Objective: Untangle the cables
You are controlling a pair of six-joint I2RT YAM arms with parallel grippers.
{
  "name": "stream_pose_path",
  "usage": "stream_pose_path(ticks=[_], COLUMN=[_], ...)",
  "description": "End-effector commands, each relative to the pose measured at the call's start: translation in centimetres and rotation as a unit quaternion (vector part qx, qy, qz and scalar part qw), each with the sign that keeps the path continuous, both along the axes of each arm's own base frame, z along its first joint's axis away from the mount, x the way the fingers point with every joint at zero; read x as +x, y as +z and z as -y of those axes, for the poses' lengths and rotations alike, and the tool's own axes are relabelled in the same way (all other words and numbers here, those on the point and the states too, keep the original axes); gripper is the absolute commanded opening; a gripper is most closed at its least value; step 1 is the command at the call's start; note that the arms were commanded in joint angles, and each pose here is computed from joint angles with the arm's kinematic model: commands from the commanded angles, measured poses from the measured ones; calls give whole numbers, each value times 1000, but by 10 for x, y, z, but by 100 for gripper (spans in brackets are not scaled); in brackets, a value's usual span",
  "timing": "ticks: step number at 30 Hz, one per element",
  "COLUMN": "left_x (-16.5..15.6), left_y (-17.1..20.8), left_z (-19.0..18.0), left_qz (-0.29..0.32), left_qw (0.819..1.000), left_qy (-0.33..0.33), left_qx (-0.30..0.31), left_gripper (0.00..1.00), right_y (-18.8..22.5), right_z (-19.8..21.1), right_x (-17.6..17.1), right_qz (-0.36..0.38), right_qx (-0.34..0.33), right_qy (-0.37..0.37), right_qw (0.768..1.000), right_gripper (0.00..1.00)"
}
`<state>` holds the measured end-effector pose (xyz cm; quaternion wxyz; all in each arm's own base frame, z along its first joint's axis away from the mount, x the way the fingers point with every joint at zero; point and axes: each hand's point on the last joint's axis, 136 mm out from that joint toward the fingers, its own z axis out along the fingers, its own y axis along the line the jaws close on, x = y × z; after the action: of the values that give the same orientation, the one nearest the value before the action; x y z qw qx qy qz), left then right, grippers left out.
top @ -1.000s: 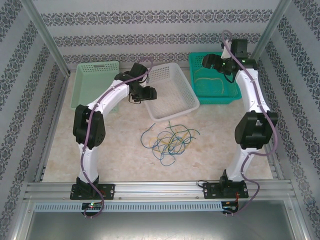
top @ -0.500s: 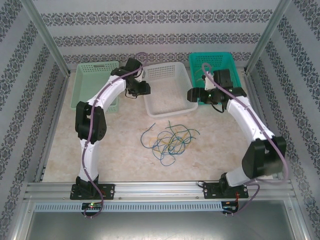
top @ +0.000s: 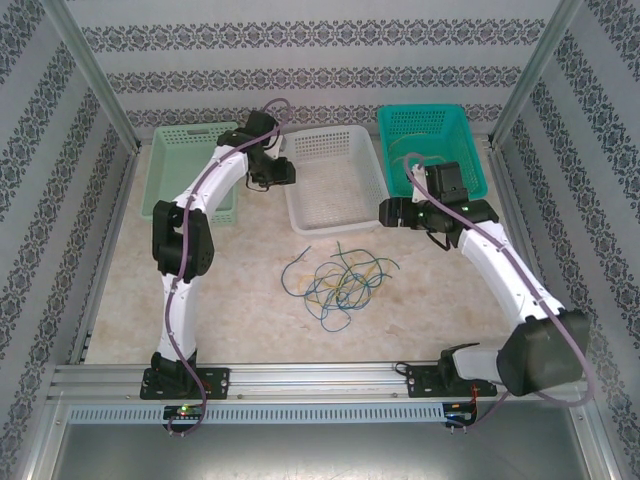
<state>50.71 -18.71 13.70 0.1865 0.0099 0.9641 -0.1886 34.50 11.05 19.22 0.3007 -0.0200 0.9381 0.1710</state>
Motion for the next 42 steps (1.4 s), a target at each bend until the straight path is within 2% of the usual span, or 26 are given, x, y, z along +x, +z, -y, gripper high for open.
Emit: stream_pose_path(ticks=[1, 5, 9, 21, 29, 32, 36, 42], left_x=[-10, -20, -26, -44, -60, -75, -113, -176], left_y=[27, 41, 50, 63, 67, 66, 57, 22], left_z=[-10, -13, -13, -20, -18, -10, 25, 102], left_qz=[23, 39, 48, 68, 90, 96, 98, 72], left_qw=[1000, 999, 999, 997, 996, 994, 982, 947], left_qy=[8, 12, 14, 20, -4, -45, -160, -307], left_qx=[4, -3, -12, -17, -25, -16, 6, -57], left_gripper=[45, 51, 57, 61, 61, 62, 62, 59], right_y=[-13, -25, -37, -66, -51, -55, -48, -38], right_z=[-1, -19, -19, -35, -78, -64, -45, -19], right_x=[9, 25, 43, 66, 62, 63, 51, 32], right_qz=[-45, -68, -76, -100, -91, -96, -91, -80], right_qx=[21, 51, 41, 21, 38, 26, 17, 13], right_qy=[-22, -5, -13, 3, 39, 12, 2, -28], right_qw=[999, 996, 996, 995, 994, 995, 996, 996], right_gripper=[77, 75, 73, 66, 67, 71, 74, 75])
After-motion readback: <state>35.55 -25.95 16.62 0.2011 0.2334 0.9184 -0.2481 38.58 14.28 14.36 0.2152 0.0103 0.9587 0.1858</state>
